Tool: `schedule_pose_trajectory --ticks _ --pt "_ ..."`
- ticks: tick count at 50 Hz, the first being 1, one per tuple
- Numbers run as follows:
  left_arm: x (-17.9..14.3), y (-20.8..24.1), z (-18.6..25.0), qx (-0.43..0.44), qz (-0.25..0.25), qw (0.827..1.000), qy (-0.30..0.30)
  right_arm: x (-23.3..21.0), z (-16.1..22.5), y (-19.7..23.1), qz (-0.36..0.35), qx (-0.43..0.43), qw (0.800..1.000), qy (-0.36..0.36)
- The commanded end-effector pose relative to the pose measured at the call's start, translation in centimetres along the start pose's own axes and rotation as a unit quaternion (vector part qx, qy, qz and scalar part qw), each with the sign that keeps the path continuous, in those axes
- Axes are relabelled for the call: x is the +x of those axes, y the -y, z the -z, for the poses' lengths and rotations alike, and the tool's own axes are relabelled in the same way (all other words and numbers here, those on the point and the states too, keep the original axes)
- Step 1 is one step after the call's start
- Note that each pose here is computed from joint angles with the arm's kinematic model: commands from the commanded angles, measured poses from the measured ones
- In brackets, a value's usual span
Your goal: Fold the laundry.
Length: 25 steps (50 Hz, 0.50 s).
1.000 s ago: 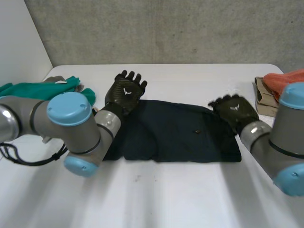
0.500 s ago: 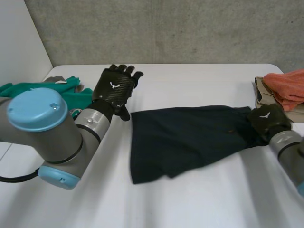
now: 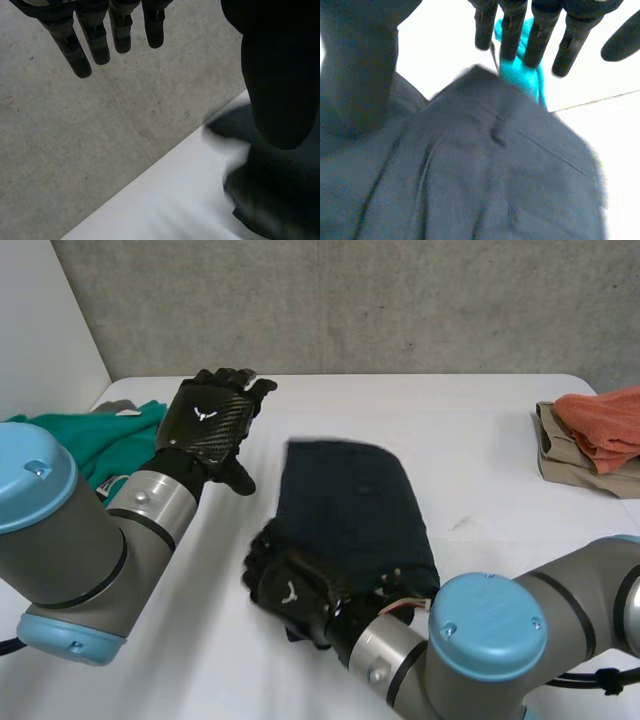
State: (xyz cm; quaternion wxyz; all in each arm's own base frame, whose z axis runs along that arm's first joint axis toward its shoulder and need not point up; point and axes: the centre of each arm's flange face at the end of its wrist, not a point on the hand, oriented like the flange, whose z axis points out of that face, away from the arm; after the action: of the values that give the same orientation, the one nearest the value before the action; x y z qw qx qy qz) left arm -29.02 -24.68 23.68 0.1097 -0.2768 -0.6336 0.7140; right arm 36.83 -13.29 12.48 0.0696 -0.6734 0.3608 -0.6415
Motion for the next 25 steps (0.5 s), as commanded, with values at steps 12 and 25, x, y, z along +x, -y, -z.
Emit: schedule_pose_trajectory --ticks 12,25 --pt "0.9 3.5 -1.8 0.041 0.048 0.998 0.009 15.0 6.6 -5.1 -0.409 -0.088 0.883 -0.214" --pt "7.8 -3.5 -2.4 -0.133 0.044 0.987 -0.082 16.0 3.9 -9.5 -0.488 -0.186 0.840 -0.146"
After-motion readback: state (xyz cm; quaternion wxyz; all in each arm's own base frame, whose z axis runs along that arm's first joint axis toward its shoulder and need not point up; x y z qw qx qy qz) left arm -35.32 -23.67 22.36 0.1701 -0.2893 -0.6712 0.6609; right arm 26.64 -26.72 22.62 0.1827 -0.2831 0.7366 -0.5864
